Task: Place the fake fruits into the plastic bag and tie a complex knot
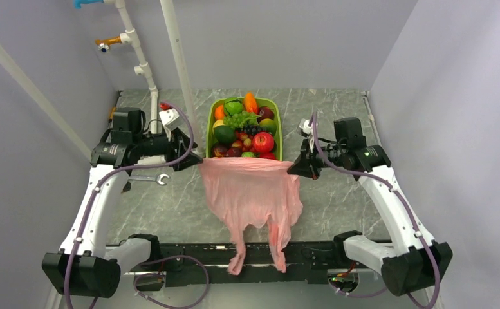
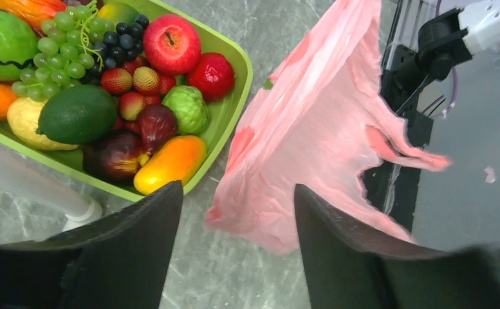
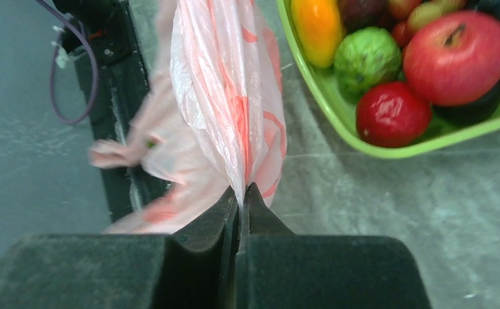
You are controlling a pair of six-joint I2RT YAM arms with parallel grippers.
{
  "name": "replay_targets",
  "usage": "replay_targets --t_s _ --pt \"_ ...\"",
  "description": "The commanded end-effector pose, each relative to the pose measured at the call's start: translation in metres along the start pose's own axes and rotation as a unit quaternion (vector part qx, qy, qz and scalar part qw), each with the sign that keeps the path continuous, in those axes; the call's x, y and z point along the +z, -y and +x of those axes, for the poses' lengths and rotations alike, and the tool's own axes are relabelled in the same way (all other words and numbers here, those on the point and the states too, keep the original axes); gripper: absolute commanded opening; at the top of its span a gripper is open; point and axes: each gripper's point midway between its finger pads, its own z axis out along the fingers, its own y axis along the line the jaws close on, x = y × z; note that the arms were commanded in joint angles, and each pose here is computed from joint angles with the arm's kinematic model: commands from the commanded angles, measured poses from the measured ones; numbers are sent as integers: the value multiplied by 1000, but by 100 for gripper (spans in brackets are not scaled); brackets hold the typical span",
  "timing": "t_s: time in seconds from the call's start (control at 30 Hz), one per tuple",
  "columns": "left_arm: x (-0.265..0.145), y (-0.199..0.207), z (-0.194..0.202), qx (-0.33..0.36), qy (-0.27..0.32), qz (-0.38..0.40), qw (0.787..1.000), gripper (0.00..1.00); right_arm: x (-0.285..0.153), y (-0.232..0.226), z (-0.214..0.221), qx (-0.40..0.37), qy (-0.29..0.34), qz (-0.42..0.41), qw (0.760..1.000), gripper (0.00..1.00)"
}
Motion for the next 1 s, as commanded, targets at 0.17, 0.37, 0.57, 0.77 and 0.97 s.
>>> replay_targets --t_s 0.17,0.37,0.57,0.77,0.97 --pt "4 24 -25 160 55 -12 986 99 -33 2 -11 155 64 -21 986 0" --pt "39 42 -16 263 35 1 964 99 -48 3 -17 114 73 -8 991 0" --pt "61 58 -4 250 8 48 967 99 -57 5 -29 109 91 7 990 0" --pt "69 64 50 17 19 27 999 99 -70 25 -2 103 63 79 990 0" --pt "84 49 77 -99 27 -15 995 100 -81 56 73 111 -52 177 977 0"
